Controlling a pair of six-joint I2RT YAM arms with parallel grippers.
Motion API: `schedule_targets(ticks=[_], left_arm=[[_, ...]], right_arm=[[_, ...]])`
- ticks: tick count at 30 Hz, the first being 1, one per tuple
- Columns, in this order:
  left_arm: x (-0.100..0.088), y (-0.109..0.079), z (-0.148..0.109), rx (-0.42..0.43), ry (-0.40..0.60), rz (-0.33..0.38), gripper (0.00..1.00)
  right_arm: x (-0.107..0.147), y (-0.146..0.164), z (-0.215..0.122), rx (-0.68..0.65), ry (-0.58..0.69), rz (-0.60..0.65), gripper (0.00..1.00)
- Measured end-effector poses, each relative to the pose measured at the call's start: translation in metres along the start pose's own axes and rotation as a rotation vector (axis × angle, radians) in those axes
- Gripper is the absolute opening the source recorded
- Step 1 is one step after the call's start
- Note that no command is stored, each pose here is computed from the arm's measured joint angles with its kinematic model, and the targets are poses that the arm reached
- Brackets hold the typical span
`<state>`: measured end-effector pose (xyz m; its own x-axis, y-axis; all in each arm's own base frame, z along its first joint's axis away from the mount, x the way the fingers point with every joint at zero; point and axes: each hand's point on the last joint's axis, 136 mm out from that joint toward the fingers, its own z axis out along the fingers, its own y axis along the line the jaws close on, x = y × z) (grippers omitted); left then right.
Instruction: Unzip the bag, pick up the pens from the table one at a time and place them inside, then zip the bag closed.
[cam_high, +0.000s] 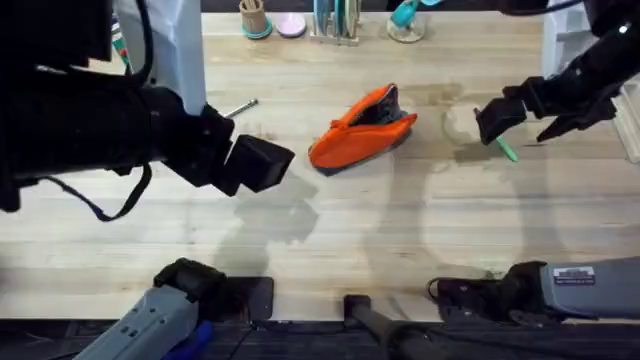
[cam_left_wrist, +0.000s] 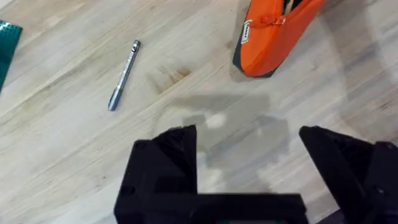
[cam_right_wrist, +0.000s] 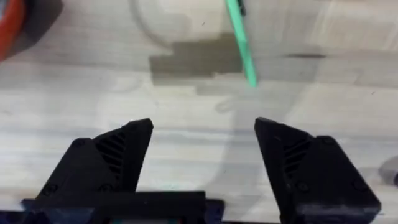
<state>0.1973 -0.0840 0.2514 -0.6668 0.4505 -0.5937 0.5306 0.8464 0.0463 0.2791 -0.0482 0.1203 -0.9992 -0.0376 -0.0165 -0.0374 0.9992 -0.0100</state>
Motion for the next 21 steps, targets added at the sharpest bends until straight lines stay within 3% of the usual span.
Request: schedule_targets(ticks=[10, 21], left_arm=[[0.001, 0.0, 0.0, 0.0, 0.003, 0.0, 0.993], [0.006, -0.001, 0.0, 0.005, 0.022, -0.002, 0.994]], right_arm=[[-0.026, -0.013, 0.007, 0.055, -0.092, -0.166, 0.996], [-0.039, -0.021, 0.039, 0.048, -0.049, -0.234, 0.996]])
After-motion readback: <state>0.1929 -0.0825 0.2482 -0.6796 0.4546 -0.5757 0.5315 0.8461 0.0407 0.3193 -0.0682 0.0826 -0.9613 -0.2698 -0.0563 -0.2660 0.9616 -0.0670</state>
